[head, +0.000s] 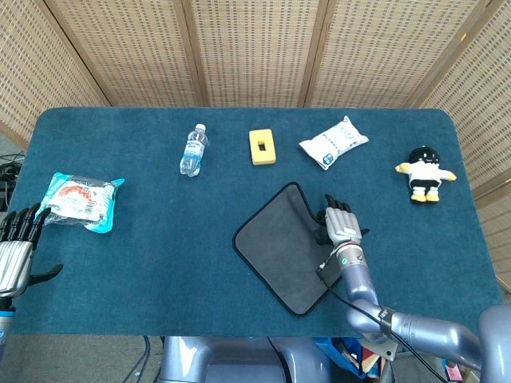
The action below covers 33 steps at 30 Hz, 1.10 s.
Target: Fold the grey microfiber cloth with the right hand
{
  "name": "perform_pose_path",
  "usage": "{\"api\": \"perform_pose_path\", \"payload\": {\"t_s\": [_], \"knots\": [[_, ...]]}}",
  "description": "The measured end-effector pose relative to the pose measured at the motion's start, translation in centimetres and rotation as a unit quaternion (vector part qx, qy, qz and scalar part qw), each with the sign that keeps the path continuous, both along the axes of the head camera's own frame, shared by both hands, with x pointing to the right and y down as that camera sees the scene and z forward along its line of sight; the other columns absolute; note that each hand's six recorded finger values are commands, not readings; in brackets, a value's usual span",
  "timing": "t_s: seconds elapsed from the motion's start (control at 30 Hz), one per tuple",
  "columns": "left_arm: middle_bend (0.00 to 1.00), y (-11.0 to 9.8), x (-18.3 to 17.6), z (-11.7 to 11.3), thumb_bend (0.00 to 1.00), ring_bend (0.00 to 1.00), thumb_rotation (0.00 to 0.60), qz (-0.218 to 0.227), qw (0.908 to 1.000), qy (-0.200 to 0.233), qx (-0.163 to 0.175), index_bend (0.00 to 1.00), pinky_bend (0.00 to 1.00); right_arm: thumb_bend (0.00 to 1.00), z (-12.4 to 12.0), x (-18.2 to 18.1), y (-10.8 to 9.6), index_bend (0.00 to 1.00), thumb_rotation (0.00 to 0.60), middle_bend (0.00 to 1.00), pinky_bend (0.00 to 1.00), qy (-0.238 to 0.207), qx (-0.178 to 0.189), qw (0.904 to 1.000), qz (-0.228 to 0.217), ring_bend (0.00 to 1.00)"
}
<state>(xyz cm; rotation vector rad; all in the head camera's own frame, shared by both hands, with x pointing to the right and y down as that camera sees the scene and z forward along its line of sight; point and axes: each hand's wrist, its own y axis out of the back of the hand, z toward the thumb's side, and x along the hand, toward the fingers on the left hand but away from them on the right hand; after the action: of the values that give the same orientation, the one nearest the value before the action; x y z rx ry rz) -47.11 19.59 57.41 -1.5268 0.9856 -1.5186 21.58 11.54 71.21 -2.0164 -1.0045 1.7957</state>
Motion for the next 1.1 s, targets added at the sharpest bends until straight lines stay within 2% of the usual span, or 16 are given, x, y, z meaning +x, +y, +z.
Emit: {"api": "perform_pose_path", "payload": {"t_s": [0.47, 0.77, 1.1], "knots": [[0.0, 0.1, -0.3, -0.4, 0.17, 0.0, 0.6, -0.002, 0.9999, 0.013, -0.001, 0.0, 0.0, 0.6, -1.8, -4.0, 2.7, 0.61, 0.6, 0.0, 0.0, -0.005, 0.01, 0.9987, -0.05, 0.0], [0.0, 0.1, -0.3, -0.6, 0.17, 0.0, 0.6, -0.001, 0.9999, 0.015, 0.001, 0.0, 0.0, 0.6, -1.9, -6.0, 5.2, 0.61, 0.6, 0.0, 0.0, -0.007, 0.01, 0.9952, -0.097, 0.0], [0.0, 0.1, -0.4, -0.7, 0.17, 0.0, 0.6, -0.003, 0.9999, 0.016, 0.002, 0.0, 0.0, 0.6, -1.8, -7.8, 6.9, 0.61, 0.6, 0.0, 0.0, -0.012, 0.005, 0.9924, -0.123, 0.0]]}}
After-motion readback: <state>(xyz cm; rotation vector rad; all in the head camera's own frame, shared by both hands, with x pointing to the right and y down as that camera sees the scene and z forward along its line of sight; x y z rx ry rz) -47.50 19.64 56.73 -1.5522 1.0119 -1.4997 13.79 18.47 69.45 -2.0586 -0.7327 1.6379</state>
